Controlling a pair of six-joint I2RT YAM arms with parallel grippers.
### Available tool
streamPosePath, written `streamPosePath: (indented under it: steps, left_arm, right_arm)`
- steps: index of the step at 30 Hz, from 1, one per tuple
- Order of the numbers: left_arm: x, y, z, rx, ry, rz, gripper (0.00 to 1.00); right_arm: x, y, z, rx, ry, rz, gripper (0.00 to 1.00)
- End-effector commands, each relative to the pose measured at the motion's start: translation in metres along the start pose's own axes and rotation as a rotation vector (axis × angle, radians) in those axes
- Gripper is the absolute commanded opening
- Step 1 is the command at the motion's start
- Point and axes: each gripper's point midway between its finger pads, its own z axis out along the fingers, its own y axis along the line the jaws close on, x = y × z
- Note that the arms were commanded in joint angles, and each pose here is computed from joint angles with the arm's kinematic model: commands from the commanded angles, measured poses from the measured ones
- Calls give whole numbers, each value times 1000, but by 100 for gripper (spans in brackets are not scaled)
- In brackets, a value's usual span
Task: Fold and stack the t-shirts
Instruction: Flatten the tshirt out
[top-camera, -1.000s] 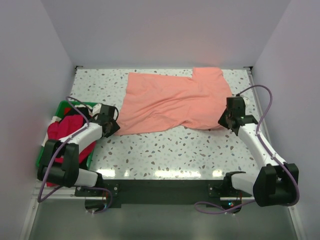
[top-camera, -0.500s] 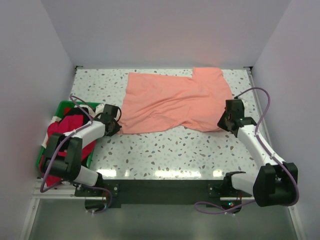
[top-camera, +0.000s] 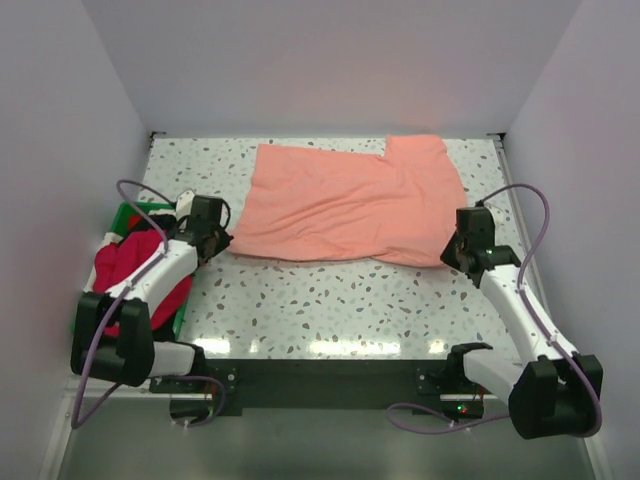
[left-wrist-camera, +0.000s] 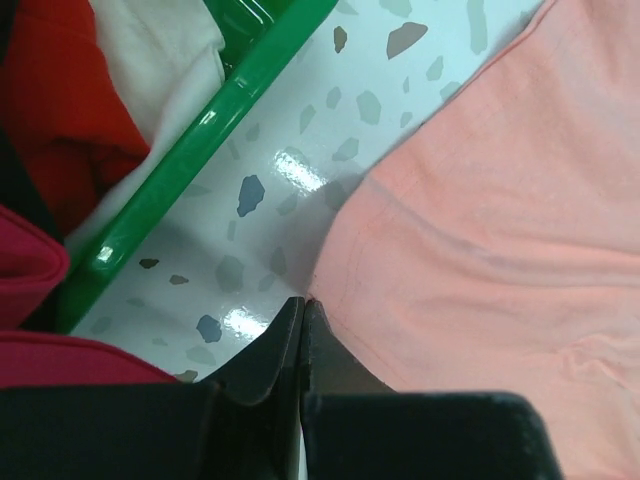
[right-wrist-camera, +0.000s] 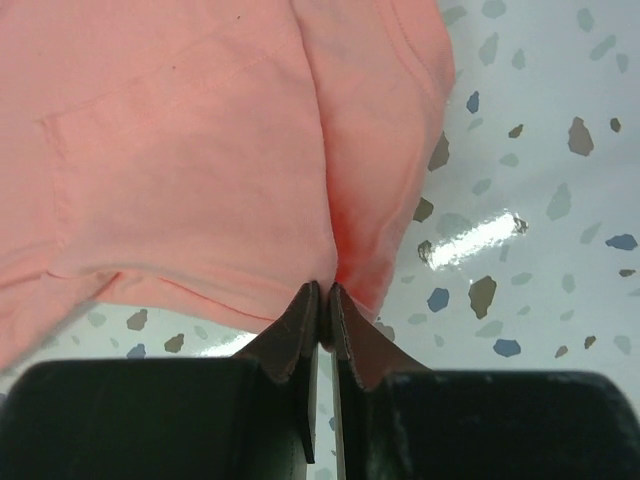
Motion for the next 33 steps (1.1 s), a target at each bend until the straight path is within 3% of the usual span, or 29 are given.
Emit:
streamPosePath:
  steps: [1,10,16,23,28,30,31,33]
  left_arm:
    - [-21,-4,-15,32,-43,0,0]
    - [-84,-20,-78,174,-183,-31,0]
    - [-152,-52,-172,364,-361,-64,0]
    - [-206,-71,-266,525,-524,-102,0]
    - [-253,-103,-291,588,-607,-119,0]
    - [-265,-122,-272,578,-595,-108,0]
    - [-281,-132,-282,606,-637,-113,0]
    - [-293,-153,-252,591,-612,-102,0]
  right_arm:
    - [-13,-11,-18,42,-44,12,3]
    - [-82,-9,-94,18,-224,23,0]
    - [-157,4,-196,-99,-444,53,0]
    - [-211,-2,-299,-176,-672,55,0]
    - [-255,23,-306,-219,-759,63,0]
    - [-275,42,-302,-263,-798,73,0]
    - [-283,50,-297,-274,-803,70,0]
    - [-299,75,-268,-292,-784,55,0]
